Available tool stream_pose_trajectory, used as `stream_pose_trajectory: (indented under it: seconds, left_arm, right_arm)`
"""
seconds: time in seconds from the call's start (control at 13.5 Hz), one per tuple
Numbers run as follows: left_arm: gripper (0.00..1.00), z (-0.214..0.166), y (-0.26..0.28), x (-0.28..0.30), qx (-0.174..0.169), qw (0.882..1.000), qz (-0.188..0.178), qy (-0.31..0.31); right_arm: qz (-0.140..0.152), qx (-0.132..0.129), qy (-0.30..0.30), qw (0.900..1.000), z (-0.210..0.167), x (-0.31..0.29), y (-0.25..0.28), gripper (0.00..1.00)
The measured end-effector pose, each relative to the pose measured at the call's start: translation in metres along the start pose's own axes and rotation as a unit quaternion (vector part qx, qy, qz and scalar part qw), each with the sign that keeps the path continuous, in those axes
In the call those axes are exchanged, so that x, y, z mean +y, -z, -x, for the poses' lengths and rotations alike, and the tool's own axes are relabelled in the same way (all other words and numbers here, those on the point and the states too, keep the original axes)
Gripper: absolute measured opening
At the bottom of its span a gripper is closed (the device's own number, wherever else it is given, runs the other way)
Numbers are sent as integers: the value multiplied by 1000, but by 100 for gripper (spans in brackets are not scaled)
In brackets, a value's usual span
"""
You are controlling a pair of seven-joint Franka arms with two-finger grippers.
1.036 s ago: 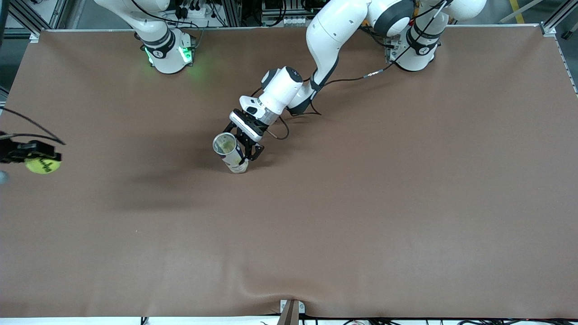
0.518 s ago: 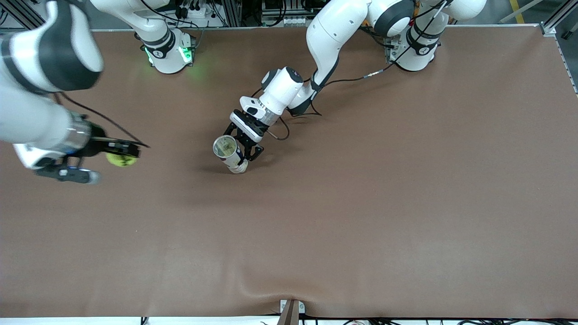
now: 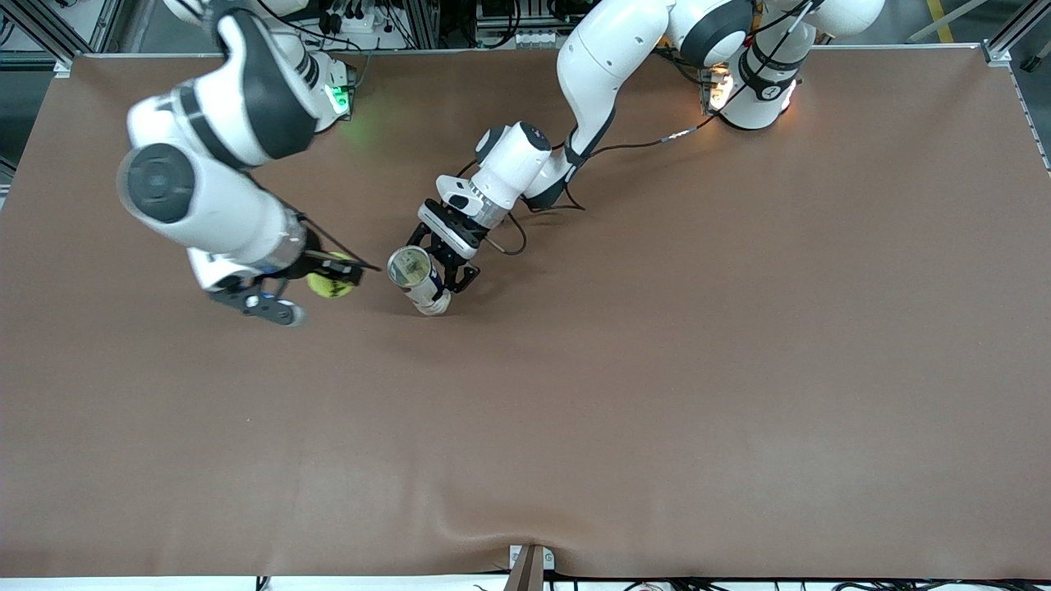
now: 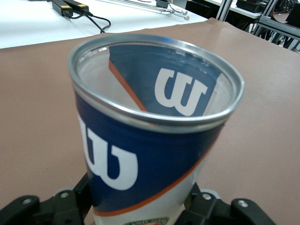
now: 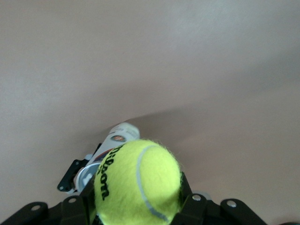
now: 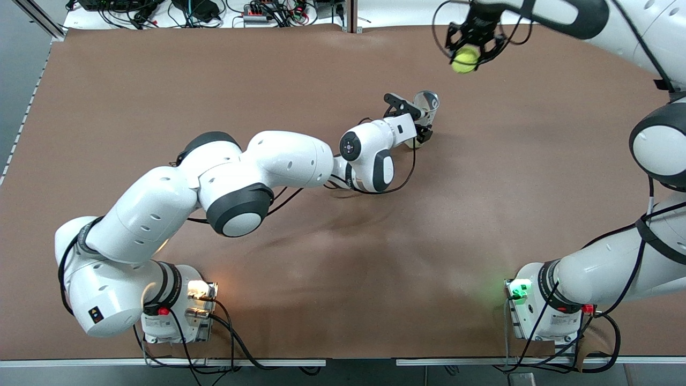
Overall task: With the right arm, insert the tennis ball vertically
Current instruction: 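Carry the second ball with the right gripper over the can opening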
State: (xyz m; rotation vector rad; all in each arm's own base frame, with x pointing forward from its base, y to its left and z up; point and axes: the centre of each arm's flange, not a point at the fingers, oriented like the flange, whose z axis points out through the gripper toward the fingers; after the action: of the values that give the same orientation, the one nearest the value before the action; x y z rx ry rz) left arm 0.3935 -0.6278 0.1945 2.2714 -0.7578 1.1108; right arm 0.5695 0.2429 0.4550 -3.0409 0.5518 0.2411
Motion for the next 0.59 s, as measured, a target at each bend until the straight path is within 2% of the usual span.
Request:
stream_pose_trajectory:
  seconds: [0.22, 0.44, 0.59]
  left_arm:
    - [77, 0, 0, 0, 0, 1000, 0, 0]
    - [78, 0, 0, 0, 0, 1000, 0, 0]
    - [78, 0, 0, 0, 0, 1000, 0, 0]
  right_arm:
    - [4, 6, -7, 1000, 27, -25, -32, 67]
    - [0, 9, -7, 1000, 36, -29, -63, 67]
    - [-5, 13, -9, 1000, 42, -35, -65, 67]
